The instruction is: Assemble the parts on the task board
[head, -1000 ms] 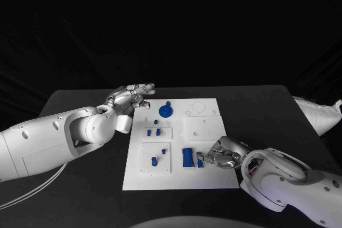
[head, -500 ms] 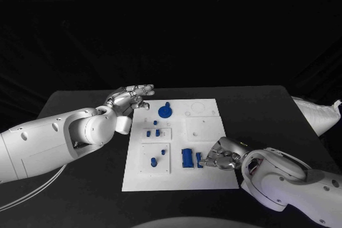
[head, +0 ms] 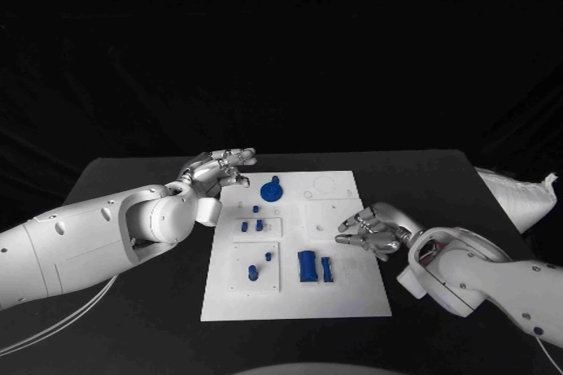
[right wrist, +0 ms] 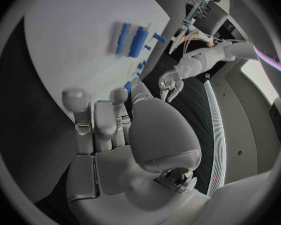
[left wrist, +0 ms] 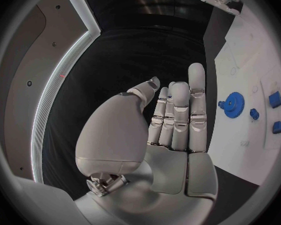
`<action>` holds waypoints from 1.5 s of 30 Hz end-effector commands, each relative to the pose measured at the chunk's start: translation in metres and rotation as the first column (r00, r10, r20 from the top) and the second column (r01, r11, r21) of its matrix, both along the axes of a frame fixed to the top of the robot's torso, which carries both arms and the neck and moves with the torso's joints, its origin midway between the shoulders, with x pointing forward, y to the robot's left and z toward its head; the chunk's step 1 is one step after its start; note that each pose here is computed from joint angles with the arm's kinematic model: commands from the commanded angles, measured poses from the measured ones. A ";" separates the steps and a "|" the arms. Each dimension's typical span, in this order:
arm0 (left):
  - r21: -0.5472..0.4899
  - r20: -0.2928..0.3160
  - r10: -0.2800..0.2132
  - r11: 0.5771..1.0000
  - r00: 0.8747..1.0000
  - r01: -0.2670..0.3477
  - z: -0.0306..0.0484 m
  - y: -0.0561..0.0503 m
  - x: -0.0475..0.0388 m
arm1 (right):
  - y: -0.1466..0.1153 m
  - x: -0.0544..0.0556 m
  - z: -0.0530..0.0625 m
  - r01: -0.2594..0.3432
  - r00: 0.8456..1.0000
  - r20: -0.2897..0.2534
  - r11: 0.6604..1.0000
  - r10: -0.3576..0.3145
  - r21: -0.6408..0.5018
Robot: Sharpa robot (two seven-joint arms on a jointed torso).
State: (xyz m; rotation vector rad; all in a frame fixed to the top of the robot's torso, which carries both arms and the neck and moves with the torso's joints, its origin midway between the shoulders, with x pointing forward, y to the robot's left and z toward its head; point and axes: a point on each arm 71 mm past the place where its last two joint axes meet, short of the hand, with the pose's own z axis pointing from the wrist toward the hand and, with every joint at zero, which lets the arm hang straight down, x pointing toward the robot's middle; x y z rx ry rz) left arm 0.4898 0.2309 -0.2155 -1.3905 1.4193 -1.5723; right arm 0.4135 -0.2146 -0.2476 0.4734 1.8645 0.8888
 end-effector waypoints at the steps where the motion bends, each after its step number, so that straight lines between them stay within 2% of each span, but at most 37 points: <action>1: -0.005 0.018 0.003 1.000 1.000 -0.003 -0.0040 -0.002 0.0072 | -0.004 0.018 0.011 0.024 1.000 -0.014 0.930 -0.021 0.367; 6: 0.003 0.028 0.030 1.000 0.999 -0.030 -0.0122 -0.003 0.0218 | -0.018 0.048 0.011 0.123 0.992 -0.034 0.849 -0.123 0.514; 11: 0.025 0.035 0.075 0.997 0.997 -0.076 -0.0180 0.000 0.0339 | -0.029 0.074 0.009 0.169 0.981 -0.020 0.811 -0.191 0.560; 12: 0.026 0.035 0.077 0.997 0.996 -0.078 -0.0182 0.000 0.0344 | -0.029 0.075 0.008 0.171 0.981 -0.020 0.810 -0.193 0.562; 18: 0.061 0.054 0.149 0.987 0.987 -0.152 -0.0239 0.002 0.0491 | -0.031 0.099 0.002 0.198 0.972 -0.021 0.769 -0.233 0.607; 23: 0.071 0.065 0.173 0.982 0.983 -0.178 -0.0249 0.000 0.0529 | -0.029 0.107 -0.001 0.199 0.972 -0.025 0.755 -0.235 0.625; 24: 0.062 0.031 0.138 0.988 0.990 -0.140 -0.0267 -0.001 0.0510 | -0.031 0.105 -0.002 0.232 0.964 -0.023 0.798 -0.264 0.557; 31: 0.087 0.043 0.155 0.984 0.987 -0.158 -0.0267 -0.006 0.0428 | -0.022 0.098 0.002 0.247 0.957 -0.020 0.774 -0.290 0.583; 37: 0.142 0.080 0.190 0.969 0.979 -0.200 -0.0245 -0.017 0.0229 | -0.002 0.080 0.012 0.288 0.936 -0.027 0.721 -0.350 0.630; 41: 0.189 0.126 0.220 0.952 0.967 -0.242 -0.0196 -0.027 0.0023 | 0.011 0.064 0.018 0.325 0.918 -0.044 0.685 -0.394 0.652; 45: 0.217 0.162 0.240 0.938 0.957 -0.272 -0.0147 -0.033 -0.0125 | 0.019 0.054 0.022 0.347 0.907 -0.057 0.666 -0.417 0.660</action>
